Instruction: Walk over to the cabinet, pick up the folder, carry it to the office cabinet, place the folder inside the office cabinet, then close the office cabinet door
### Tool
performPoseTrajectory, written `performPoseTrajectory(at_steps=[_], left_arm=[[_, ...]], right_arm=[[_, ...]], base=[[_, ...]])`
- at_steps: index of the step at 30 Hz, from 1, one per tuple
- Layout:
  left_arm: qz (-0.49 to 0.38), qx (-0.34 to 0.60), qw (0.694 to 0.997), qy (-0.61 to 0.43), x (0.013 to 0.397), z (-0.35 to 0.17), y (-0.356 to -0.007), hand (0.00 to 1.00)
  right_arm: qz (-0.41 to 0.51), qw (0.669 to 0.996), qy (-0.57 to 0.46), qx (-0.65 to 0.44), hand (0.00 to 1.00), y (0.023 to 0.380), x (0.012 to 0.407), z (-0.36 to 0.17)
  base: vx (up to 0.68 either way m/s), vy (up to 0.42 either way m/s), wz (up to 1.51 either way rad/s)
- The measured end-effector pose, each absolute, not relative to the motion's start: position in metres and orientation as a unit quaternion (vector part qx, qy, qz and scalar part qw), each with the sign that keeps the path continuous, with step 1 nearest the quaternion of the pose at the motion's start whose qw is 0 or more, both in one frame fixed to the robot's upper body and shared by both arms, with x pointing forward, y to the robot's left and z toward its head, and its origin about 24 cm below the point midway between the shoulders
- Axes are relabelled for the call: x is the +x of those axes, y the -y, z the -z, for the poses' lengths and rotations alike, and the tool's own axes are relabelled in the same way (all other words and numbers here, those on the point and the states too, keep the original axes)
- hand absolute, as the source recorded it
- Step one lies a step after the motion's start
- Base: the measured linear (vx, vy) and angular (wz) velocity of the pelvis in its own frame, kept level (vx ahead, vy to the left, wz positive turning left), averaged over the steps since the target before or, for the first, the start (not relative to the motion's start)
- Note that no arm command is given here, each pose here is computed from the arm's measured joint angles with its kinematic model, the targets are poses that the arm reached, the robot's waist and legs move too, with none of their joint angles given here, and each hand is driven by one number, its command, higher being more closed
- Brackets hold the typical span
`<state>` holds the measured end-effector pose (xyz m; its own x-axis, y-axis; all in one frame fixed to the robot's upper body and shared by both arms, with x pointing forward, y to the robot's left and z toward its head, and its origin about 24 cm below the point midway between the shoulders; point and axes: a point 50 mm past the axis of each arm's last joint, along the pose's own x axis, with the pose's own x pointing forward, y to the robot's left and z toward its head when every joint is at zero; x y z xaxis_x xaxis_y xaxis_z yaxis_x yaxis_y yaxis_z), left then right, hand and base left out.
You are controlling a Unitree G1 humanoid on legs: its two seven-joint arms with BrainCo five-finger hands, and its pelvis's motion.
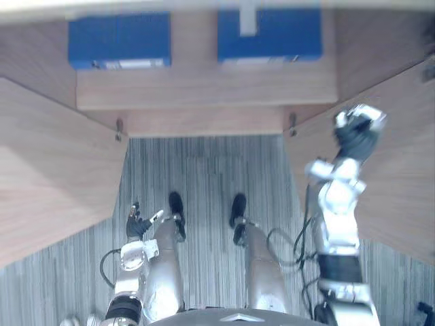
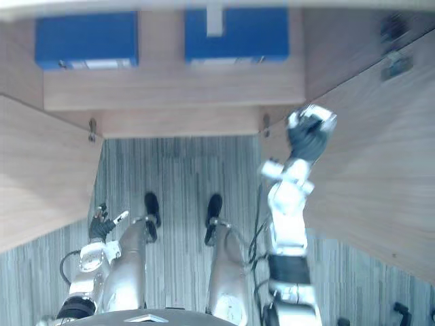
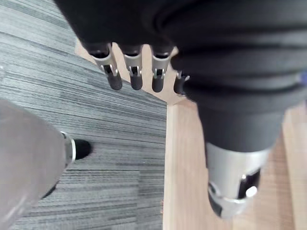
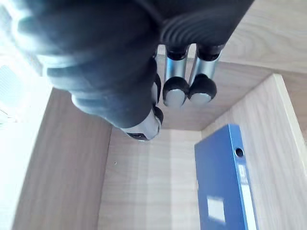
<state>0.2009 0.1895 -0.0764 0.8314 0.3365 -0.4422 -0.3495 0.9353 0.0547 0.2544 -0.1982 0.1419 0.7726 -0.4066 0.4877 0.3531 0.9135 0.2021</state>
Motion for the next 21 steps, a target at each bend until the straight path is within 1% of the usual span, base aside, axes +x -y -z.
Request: performPoseTrajectory(at_steps=[2, 4, 7, 9, 10, 12, 13, 15, 16, 18, 19, 21], left_arm=[[-0.181, -0.012, 0.951, -0.251, 0.190, 0.085, -0.189, 0.00], [-0.185, -0.012, 0.945, -0.270, 0.184, 0.091, -0.190, 0.00], [-0.181, 0.002, 0.936, -0.301, 0.176, 0.101, -0.191, 0.00], [-0.172, 0.016, 0.927, -0.334, 0.172, 0.112, -0.191, 0.00], [-0.171, 0.018, 0.924, -0.340, 0.171, 0.114, -0.191, 0.00], [-0.169, 0.027, 0.918, -0.359, 0.167, 0.119, -0.194, 0.00], [-0.168, 0.031, 0.916, -0.363, 0.165, 0.121, -0.195, 0.00], [-0.164, 0.052, 0.908, -0.382, 0.157, 0.126, -0.200, 0.00], [-0.164, 0.055, 0.905, -0.388, 0.155, 0.128, -0.202, 0.00], [-0.161, 0.067, 0.896, -0.407, 0.144, 0.133, -0.204, 0.00], [-0.158, 0.073, 0.890, -0.421, 0.137, 0.137, -0.204, 0.00], [-0.158, 0.074, 0.885, -0.432, 0.131, 0.140, -0.204, 0.00]], right_arm=[[0.172, 0.959, 0.219, 0.052, 1.00, 0.188, 0.243, -0.115], [0.159, 0.969, 0.184, 0.052, 1.00, 0.182, 0.235, -0.098], [0.129, 0.986, 0.092, 0.043, 1.00, 0.171, 0.223, -0.054], [0.109, 0.994, -0.020, 0.011, 1.00, 0.167, 0.219, -0.003], [0.108, 0.993, -0.051, 0.001, 1.00, 0.167, 0.217, 0.010], [0.093, 0.982, -0.154, -0.051, 1.00, 0.166, 0.205, 0.052], [0.091, 0.979, -0.175, -0.061, 1.00, 0.166, 0.201, 0.061], [0.072, 0.962, -0.249, -0.084, 1.00, 0.166, 0.183, 0.089], [0.068, 0.958, -0.265, -0.090, 1.00, 0.166, 0.179, 0.094], [0.068, 0.940, -0.321, -0.097, 1.00, 0.169, 0.164, 0.113], [0.071, 0.931, -0.342, -0.105, 0.00, 0.173, 0.159, 0.120], [0.074, 0.925, -0.358, -0.109, 0.00, 0.175, 0.154, 0.124]], base=[[0.14, -0.021, -0.16], [0.12, -0.018, -0.15], [0.12, -0.001, -0.28], [0.10, 0.027, -0.17], [0.05, 0.027, -0.05], [0.05, 0.015, -0.02], [0.03, 0.009, 0.03], [0.00, 0.022, 0.06], [-0.03, 0.029, 0.09], [-0.08, 0.037, 0.09], [-0.09, 0.030, 0.01], [-0.09, 0.026, -0.08]])
